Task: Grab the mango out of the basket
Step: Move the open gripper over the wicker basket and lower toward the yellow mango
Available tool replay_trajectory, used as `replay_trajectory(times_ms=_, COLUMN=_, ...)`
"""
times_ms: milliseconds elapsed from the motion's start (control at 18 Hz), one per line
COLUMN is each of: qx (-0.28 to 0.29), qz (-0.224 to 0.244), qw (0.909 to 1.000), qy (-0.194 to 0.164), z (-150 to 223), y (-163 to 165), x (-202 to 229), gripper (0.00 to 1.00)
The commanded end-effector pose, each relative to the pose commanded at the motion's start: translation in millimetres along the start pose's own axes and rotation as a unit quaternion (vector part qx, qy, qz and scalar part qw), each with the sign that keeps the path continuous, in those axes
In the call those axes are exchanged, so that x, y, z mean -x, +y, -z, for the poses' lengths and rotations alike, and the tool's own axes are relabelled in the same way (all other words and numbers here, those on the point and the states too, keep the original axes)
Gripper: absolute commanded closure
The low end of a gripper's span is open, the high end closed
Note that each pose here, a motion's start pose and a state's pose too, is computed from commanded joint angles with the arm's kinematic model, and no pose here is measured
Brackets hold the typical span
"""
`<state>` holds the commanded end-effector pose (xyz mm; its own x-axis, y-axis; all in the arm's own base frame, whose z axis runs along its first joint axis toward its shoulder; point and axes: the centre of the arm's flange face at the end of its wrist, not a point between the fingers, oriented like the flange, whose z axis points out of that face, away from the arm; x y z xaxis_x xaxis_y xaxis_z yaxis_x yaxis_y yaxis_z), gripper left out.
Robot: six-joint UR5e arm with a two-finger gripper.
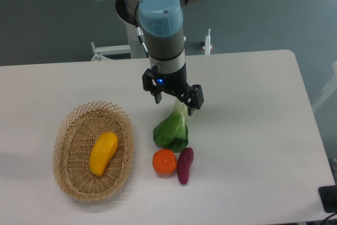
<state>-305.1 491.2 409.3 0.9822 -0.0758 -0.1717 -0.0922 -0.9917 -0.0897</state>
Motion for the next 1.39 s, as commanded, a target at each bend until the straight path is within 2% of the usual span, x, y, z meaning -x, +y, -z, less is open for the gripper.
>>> replay_trajectory(times_ms=278, qx=-0.007, qz=0.000, qw=1.0000, qy=-0.005, z=1.8, y=-1.8, x=0.4, gripper=0.00)
replay_trajectory(times_ms=500, qx=-0.014, qz=0.008, qw=0.9999, qy=0.006, z=-17.6, y=4.6, x=-5.7, gripper=0.00)
replay_trajectory(times_ms=722, qx=-0.034, qz=0.083, qw=0.9959, qy=-0.010, z=-22.5, y=2.0, x=-16.7, gripper=0.00)
replay_trajectory(times_ms=889, qx=-0.040, qz=0.095, qw=0.9946, qy=0.013, z=-31.4, y=-19.9, x=-45.5, gripper=0.00)
replay_trajectory(times_ms=1111, qx=-0.024, qz=0.119, qw=0.9908, qy=0.060, z=-77.5, y=-51.5, x=-88.4, gripper=0.00)
replay_trajectory(times_ms=1222, qx=-0.031, qz=0.132, qw=0.9888, qy=0.061, z=-95.5, y=-63.8, x=-93.5, gripper=0.00)
replay_trajectory(times_ms=1389, qx=-0.047, qz=0.145, qw=0.9854, qy=0.075, z=-102.4, y=-81.2, x=-117.9, gripper=0.00)
